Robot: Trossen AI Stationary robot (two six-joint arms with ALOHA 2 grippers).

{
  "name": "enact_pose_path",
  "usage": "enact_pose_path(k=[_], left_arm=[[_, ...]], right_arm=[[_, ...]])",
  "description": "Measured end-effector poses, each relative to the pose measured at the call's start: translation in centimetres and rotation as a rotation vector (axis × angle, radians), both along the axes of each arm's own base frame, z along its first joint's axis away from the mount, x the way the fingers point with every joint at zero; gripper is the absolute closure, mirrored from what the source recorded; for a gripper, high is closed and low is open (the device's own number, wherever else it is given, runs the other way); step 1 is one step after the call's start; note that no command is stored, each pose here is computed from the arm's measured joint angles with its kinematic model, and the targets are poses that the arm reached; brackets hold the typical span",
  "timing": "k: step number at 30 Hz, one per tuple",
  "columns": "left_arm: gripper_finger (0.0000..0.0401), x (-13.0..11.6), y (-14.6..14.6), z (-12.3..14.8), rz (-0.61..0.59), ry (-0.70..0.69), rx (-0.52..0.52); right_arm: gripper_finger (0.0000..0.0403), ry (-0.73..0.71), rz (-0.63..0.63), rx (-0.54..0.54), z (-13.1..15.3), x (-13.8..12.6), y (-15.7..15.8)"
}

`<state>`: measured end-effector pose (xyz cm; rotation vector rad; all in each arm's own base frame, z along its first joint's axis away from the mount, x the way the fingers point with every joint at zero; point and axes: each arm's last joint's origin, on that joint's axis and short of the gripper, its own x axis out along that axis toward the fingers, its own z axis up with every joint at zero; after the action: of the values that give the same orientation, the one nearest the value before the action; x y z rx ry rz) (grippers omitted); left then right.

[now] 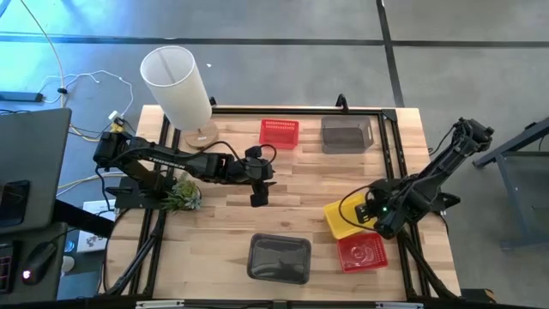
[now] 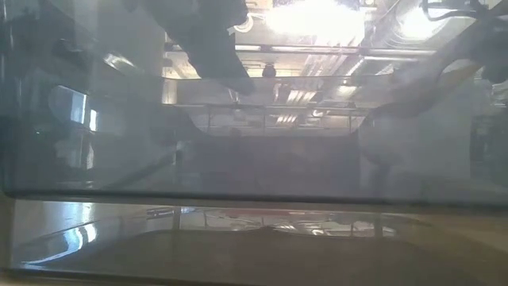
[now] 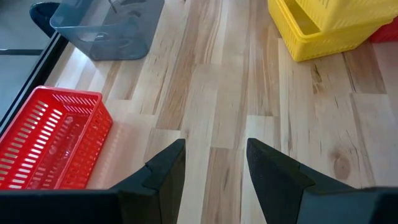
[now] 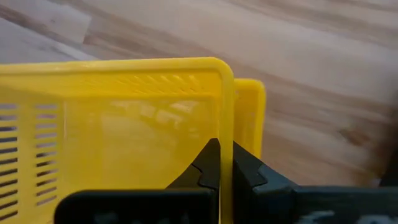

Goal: Stack baskets by color
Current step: Stack the left yellow bin into the stacked yellow bins

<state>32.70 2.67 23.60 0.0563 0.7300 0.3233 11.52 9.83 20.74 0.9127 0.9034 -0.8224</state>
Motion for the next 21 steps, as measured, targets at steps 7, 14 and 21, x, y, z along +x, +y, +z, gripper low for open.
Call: enact_pose_path(k=[7,14,21], left_arm=[[0.0245,0.0,0.0,0.0,0.0,0.0,0.0],[0.0245,0.0,0.0,0.0,0.0,0.0,0.0],[0.0245,0.0,0.0,0.0,-0.001,0.0,0.0]], right_arm=[[0.0403,0.025,-0.038,-0.002,-0.06,-0.26,-0.22],[0.0403,0.018,-0.05,0.015,-0.05,-0.19,-0.13],[0.0386,0.007,-0.049,-0.006,-0.03,-0.19,-0.22]])
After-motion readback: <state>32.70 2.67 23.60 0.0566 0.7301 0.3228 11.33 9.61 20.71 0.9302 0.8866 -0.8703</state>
